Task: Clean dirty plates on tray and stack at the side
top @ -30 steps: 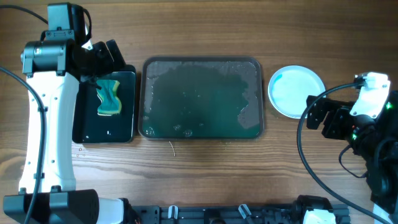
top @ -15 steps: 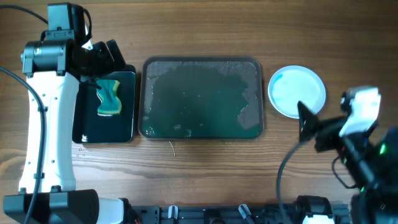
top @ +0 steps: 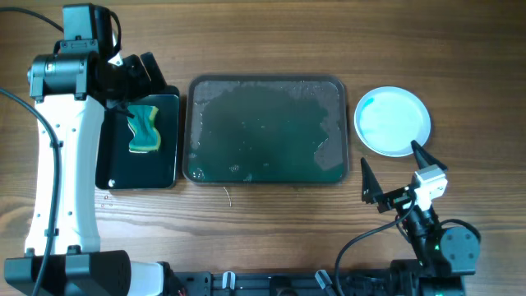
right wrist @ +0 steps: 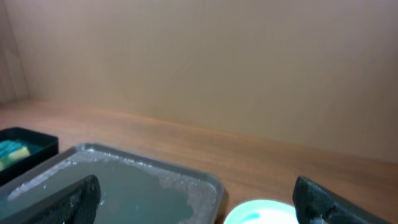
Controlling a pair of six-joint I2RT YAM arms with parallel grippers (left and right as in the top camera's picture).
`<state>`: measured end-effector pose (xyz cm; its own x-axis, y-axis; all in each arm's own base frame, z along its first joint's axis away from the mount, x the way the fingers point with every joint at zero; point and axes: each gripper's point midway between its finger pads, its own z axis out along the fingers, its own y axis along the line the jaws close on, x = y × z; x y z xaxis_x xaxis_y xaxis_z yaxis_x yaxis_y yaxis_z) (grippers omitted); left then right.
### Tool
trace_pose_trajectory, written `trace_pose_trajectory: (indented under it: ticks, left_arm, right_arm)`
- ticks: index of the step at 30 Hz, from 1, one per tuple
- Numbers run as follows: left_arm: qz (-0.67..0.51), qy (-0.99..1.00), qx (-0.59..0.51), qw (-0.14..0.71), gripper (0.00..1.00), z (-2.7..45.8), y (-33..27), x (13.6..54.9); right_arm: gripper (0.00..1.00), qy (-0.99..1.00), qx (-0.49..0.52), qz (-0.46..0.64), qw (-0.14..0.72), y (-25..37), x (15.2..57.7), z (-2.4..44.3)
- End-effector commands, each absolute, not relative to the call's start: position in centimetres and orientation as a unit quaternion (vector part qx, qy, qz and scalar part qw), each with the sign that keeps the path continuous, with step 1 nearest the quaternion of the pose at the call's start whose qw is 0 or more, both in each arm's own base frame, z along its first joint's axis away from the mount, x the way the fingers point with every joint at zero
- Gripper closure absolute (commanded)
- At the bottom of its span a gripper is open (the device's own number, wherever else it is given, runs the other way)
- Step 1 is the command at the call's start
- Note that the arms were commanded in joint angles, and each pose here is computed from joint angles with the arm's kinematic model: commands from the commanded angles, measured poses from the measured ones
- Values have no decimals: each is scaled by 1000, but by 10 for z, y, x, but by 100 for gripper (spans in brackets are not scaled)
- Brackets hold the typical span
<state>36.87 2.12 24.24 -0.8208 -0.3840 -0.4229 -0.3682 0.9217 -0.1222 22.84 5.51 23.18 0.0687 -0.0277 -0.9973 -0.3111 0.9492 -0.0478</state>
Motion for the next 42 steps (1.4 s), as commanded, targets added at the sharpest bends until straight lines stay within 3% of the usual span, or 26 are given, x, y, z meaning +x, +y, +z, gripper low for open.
trace_pose_trajectory:
  ticks: [1, 10, 16, 42]
  left_arm:
    - [-23, 953, -199, 225, 0, 242, 19, 371]
    - [-23, 953, -199, 225, 0, 242, 19, 371]
    - [-23, 953, -199, 225, 0, 242, 19, 371]
    - [2, 947, -203, 249, 0, 255, 29, 366]
  right_arm:
    - [0, 663, -124, 117, 729, 59, 229, 219]
    - [0, 643, -124, 111, 748, 58, 235, 210]
    - [0, 695, -99, 128, 701, 56, 238, 179]
    - [0, 696, -86, 139, 700, 56, 239, 179]
